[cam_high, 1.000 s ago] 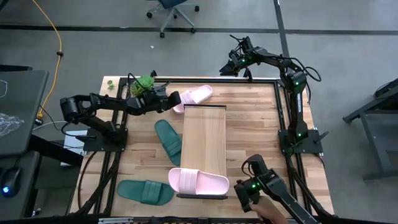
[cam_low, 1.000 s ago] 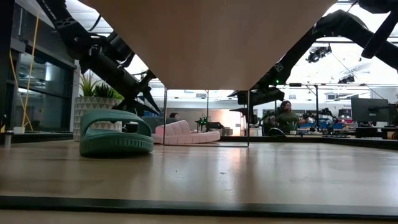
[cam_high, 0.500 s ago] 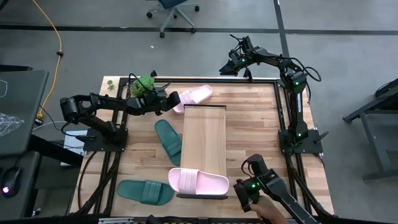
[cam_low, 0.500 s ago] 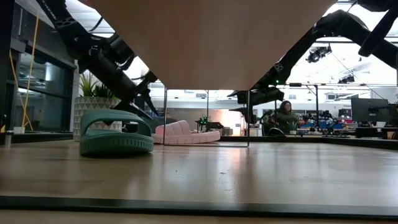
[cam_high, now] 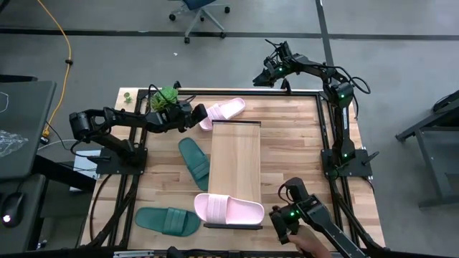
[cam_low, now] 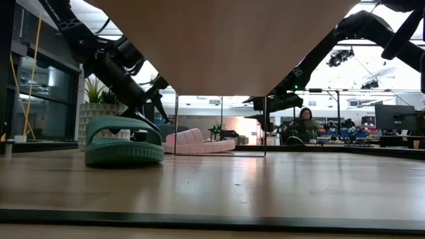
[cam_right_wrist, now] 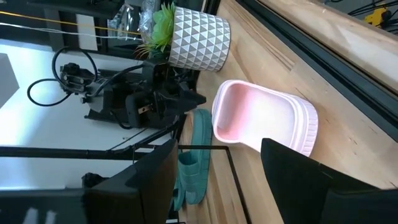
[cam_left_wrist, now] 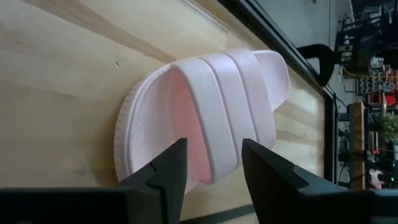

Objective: Pick and place slides into the shelf
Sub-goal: Put the pink slides on the shelf

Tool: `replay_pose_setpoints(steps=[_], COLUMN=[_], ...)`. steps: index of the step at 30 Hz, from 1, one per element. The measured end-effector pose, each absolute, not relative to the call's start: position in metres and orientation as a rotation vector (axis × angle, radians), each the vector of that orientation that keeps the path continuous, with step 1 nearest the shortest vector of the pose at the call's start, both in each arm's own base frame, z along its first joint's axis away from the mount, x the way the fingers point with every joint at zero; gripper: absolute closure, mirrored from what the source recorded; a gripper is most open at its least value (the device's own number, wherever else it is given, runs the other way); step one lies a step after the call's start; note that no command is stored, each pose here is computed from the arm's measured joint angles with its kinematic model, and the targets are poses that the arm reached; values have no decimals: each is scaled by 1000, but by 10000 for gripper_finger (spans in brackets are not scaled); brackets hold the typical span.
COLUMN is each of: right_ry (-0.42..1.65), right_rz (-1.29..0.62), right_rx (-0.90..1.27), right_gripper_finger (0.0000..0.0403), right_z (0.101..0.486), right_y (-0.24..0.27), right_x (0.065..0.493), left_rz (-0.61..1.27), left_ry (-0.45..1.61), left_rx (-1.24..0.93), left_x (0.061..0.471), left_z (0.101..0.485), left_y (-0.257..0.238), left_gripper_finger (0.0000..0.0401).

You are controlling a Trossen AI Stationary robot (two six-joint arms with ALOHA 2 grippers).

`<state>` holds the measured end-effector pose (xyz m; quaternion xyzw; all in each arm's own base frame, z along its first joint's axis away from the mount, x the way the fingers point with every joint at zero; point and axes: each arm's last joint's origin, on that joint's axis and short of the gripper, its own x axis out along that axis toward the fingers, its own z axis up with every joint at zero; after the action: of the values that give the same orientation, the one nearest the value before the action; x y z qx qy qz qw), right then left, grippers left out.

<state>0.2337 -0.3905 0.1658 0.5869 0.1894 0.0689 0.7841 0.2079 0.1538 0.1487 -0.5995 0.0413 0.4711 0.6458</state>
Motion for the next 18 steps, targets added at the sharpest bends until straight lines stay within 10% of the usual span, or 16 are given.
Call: replay_pose_setpoints(steps=[18], right_ry=[413], right_rz=[147], right_rx=[1282], right_gripper_finger=[181], right_z=[166], right_y=[-390], right_x=[234], left_rz=[1079], left_ry=[205], left_rx=[-1371], left_x=[232], left_z=[143], left_y=[170], left_gripper_finger=[258])
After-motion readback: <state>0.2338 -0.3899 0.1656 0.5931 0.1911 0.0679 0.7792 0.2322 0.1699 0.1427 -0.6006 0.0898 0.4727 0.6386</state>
